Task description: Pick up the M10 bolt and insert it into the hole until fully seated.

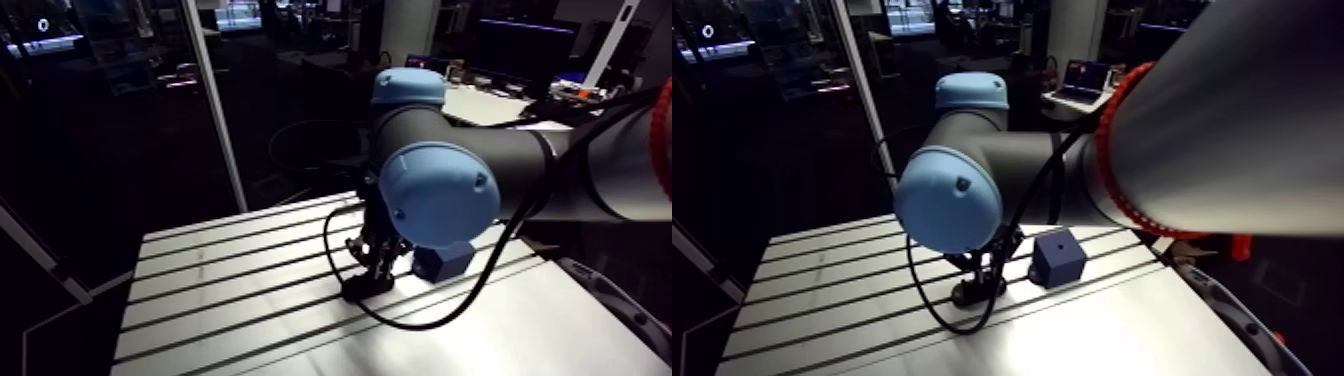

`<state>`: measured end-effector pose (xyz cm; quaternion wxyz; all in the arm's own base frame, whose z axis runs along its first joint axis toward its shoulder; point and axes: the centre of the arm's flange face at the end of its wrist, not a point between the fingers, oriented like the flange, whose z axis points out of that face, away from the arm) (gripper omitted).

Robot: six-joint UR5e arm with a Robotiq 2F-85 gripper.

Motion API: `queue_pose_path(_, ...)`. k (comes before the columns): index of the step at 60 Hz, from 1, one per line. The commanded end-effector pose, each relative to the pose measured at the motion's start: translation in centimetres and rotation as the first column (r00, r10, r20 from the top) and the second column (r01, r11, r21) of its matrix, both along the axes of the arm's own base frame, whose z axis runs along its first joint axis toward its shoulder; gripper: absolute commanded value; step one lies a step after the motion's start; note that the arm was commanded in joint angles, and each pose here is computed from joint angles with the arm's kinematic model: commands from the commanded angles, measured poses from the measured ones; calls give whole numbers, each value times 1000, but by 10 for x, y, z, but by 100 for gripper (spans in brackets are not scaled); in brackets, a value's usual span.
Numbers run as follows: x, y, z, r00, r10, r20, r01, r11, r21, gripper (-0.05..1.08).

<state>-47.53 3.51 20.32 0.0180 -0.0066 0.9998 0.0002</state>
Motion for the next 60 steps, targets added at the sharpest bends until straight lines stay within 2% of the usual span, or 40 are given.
queue_pose_path(1, 0, 0, 0, 1000, 0, 0, 0, 1000, 0, 74)
queue_pose_path(22, -1, 0, 3, 1000, 0, -6, 0, 1000, -1, 78)
queue_pose_path(34, 1, -1, 24, 999, 0, -42, 0, 1000, 10, 89)
queue_pose_path(43, -3, 1, 46, 999, 0, -50, 0, 1000, 12, 95)
queue_pose_path(49, -7, 5, 69, 999, -4, -33, 4, 1000, 7, 104)
queue_pose_path(60, -17, 16, 99, 1000, -18, -12, 18, 1000, 3, 108)
